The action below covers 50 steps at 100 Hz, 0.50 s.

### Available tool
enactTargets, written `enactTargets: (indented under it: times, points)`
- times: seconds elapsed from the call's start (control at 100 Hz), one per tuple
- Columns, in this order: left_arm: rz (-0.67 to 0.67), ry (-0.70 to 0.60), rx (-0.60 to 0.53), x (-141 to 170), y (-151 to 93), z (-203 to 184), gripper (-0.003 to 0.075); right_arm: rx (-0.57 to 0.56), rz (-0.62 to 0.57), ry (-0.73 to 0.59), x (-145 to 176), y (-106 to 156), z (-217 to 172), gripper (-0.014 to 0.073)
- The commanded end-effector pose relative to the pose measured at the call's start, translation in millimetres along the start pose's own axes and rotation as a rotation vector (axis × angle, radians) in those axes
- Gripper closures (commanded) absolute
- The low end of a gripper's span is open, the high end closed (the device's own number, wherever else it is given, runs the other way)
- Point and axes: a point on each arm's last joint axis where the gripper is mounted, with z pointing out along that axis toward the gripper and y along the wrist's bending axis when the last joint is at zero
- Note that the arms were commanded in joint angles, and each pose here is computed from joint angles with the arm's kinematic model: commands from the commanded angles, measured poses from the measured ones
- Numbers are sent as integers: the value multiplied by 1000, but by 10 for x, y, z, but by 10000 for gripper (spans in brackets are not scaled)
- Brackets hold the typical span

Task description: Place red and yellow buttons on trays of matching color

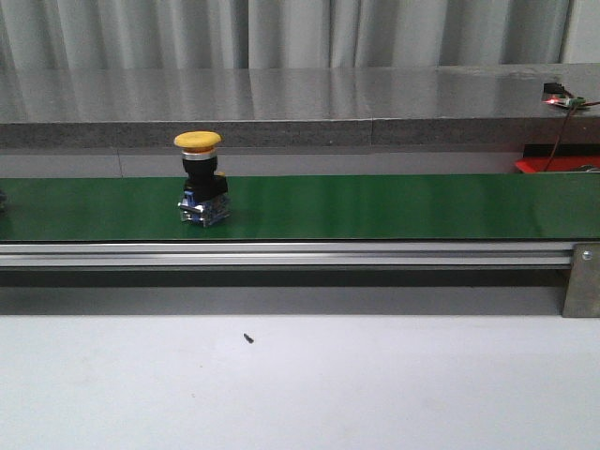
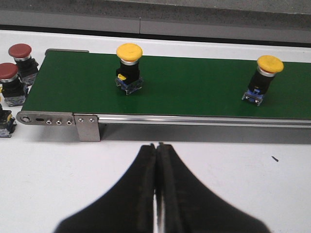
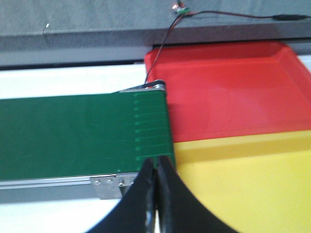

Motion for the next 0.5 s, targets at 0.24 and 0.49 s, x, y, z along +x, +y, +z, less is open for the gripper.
enactTargets:
  times: [0.24, 0.49]
  points:
    - [-8, -79, 16, -123, -19, -36, 740, -188, -119, 113, -520, 462, 322, 314]
    - [-8, -79, 16, -123, -19, -36, 740, -316, -230, 255, -644, 975, 612, 34]
